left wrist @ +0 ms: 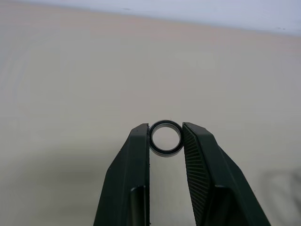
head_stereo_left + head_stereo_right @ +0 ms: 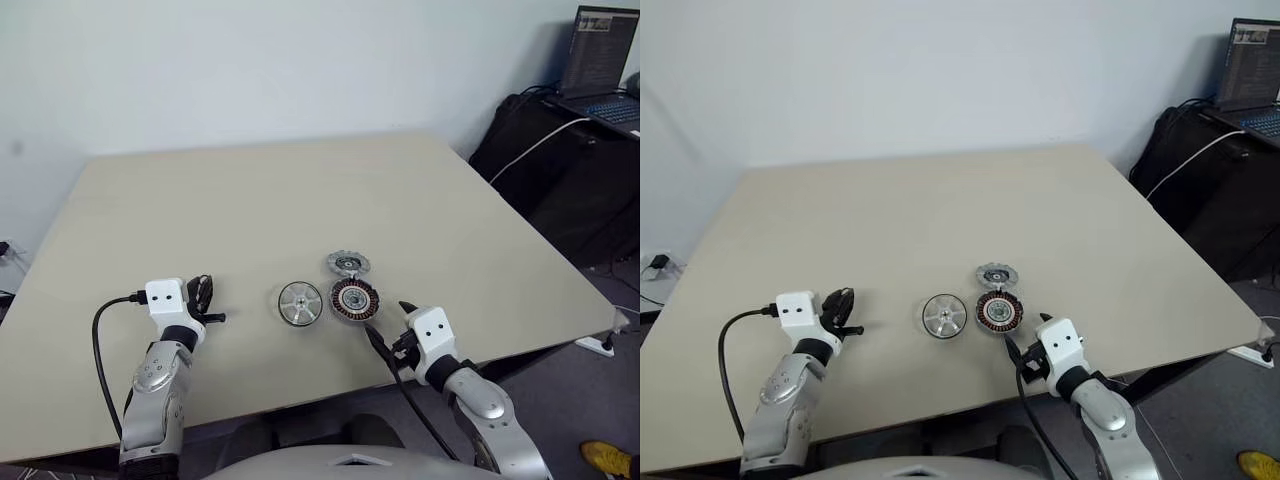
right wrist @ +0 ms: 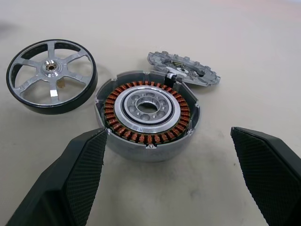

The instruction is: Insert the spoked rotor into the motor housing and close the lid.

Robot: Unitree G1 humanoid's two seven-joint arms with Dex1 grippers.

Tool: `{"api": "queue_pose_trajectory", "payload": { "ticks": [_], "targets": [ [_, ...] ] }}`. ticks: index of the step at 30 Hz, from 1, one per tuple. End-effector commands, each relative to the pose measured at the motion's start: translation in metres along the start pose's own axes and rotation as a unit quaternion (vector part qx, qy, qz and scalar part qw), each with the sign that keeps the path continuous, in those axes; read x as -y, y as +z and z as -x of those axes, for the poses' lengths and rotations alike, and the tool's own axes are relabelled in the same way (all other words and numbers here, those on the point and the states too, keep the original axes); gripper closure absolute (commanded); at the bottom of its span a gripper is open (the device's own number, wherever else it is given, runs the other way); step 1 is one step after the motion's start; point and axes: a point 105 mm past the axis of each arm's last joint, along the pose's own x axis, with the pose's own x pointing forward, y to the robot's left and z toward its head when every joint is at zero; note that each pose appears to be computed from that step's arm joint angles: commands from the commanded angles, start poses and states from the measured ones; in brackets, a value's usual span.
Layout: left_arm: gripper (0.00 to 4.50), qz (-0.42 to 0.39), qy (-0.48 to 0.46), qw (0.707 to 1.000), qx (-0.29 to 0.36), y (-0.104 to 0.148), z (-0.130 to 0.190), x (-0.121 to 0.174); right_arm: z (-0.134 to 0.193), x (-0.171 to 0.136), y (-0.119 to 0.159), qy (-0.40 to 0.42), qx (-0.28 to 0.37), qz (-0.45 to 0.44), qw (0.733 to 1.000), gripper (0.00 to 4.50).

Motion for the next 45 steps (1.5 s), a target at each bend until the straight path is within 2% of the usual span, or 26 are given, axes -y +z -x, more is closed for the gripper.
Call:
{"api": "queue_pose_trajectory", "payload": {
  "ticks": [1, 12, 19, 24, 33, 45],
  "targets": [
    [3.83, -0.015, -0.095, 0.995, 0.019, 0.013, -0.006, 0.036, -0.001, 0.002, 0.011, -0.006, 0.022, 0.008, 1.0, 0.0],
    [3.83, -0.052, -0.288, 0.955, 0.034, 0.026, -0.033, 0.134, -0.002, 0.0, 0.01, -0.003, 0.02, 0.006, 1.0, 0.0],
    [3.83, -0.107, -0.38, 0.919, -0.004, 0.013, -0.046, 0.191, 0.0, 0.001, 0.009, -0.009, 0.019, 0.005, 1.0, 0.0],
    [3.83, -0.141, -0.421, 0.896, -0.029, 0.002, -0.049, 0.217, 0.003, 0.002, 0.01, -0.021, 0.022, 0.002, 1.0, 0.0],
    [3.83, -0.18, -0.442, 0.877, -0.059, -0.017, -0.049, 0.228, 0.005, 0.001, 0.009, -0.031, 0.022, -0.003, 0.999, 0.0],
    [3.83, -0.185, -0.46, 0.865, -0.075, -0.027, -0.042, 0.235, 0.004, 0.002, 0.01, -0.033, 0.025, -0.003, 0.999, 0.0]
  ]
}}
